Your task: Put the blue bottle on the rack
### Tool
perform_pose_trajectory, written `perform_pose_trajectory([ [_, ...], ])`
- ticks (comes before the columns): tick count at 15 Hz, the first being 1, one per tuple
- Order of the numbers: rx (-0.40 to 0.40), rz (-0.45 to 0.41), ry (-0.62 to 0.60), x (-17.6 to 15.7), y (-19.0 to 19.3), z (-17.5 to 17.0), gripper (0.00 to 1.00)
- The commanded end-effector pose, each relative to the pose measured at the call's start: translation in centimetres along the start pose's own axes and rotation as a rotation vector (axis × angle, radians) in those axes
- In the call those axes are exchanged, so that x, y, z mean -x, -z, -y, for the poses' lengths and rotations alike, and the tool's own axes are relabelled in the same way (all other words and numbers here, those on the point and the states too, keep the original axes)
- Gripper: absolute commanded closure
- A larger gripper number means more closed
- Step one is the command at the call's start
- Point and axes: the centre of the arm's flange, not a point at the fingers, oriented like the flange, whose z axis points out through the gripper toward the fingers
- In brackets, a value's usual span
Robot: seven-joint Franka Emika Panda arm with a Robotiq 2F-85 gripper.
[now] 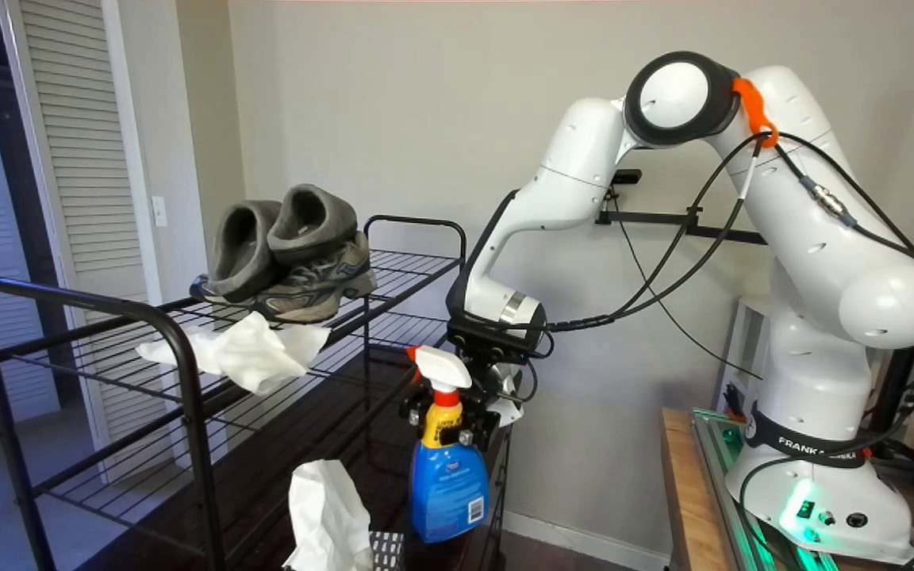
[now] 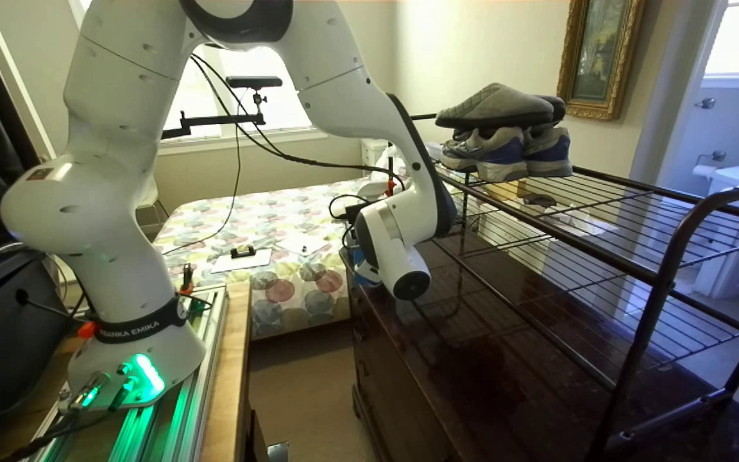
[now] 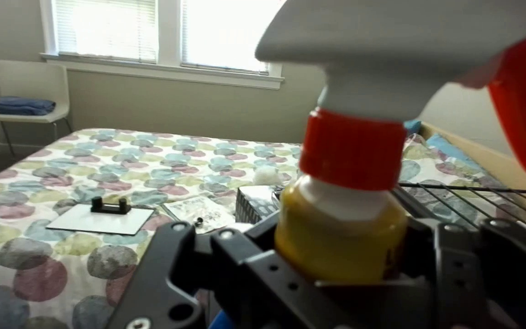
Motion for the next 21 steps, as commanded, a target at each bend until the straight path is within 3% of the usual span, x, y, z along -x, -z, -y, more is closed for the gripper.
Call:
perform_pose_trajectory([
  [1, 0.022, 0.060, -0.076, 4.9, 0.4, 0.5, 0.91],
  [7, 0.016, 0.103, -0.077, 7.9, 1.2, 1.3, 0.91],
  [8, 0.005, 0.056, -0.069, 4.4, 0.8, 1.8, 0.66],
  [10, 0.002, 0.064, -0.063, 5.1, 1.0, 1.9, 0.66],
  [11, 0.001, 0.064, -0.063, 5.2, 1.0, 1.8, 0.91],
  [14, -0.038, 0.025, -0.082, 3.9, 1.6, 1.9, 0.91],
  [17, -0.078, -0.010, -0.057, 5.6, 2.6, 2.3, 0.91],
  [21, -0.104, 0.010, 0.010, 9.2, 3.6, 3.1, 0.91],
])
